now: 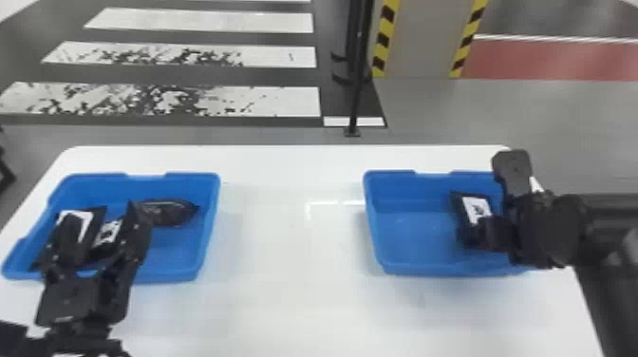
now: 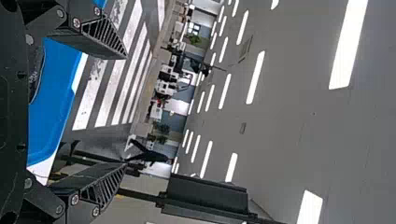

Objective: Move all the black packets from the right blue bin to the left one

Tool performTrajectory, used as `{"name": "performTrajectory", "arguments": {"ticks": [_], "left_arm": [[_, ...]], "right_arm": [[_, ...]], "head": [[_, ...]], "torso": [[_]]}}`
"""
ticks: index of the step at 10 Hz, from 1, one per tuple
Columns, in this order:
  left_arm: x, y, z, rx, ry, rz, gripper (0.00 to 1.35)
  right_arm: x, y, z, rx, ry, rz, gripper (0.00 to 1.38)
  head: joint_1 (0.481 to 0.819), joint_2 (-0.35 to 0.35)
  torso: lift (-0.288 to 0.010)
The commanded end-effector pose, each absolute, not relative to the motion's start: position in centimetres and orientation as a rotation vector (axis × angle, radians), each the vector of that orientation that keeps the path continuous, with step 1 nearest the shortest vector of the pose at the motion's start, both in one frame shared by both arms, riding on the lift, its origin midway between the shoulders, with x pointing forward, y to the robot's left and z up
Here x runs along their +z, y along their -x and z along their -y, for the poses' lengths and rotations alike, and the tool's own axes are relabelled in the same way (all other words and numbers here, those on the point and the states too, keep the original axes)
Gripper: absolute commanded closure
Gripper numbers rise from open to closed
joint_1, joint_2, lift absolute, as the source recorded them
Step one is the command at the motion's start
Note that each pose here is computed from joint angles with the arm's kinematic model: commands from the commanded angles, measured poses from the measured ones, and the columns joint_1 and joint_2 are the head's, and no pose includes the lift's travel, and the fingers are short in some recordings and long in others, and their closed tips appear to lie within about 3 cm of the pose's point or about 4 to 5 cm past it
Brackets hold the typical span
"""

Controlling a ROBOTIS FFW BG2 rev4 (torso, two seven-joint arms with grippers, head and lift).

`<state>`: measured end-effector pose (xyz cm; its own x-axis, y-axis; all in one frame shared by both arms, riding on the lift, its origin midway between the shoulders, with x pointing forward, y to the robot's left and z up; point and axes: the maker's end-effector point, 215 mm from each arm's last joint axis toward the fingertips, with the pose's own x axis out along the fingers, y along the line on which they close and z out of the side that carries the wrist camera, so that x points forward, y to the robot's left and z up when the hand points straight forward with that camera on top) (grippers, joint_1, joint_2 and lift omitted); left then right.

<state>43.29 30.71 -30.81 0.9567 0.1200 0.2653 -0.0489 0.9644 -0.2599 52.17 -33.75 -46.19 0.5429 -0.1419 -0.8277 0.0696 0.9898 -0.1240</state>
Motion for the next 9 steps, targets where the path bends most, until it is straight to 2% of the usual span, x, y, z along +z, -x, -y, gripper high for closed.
{"name": "performTrajectory", "arguments": {"ticks": [1, 2, 6, 9], "left_arm": [[-30.9, -43.3, -30.6, 0.086, 0.256, 0.281, 0.25], [-30.9, -43.3, -30.7, 0.087, 0.258, 0.280, 0.26], [-31.1, -42.9, -31.0, 0.098, 0.263, 0.279, 0.26], [-29.9, -42.6, -30.8, 0.100, 0.272, 0.322, 0.26]], "right_arm": [[-46.2, -52.8, 33.0, -0.101, 0.056, -0.967, 0.93], [-46.3, -53.2, 32.2, -0.077, 0.035, -0.946, 1.15], [-45.5, -53.2, 28.5, 0.031, -0.066, -0.794, 1.16], [-39.8, -53.0, 22.1, 0.243, -0.168, -0.623, 1.16]], "head": [[0.695, -0.037], [0.695, -0.031], [0.695, 0.007], [0.695, 0.064]], "torso": [[-0.168], [-0.168], [-0.168], [-0.168]]}}
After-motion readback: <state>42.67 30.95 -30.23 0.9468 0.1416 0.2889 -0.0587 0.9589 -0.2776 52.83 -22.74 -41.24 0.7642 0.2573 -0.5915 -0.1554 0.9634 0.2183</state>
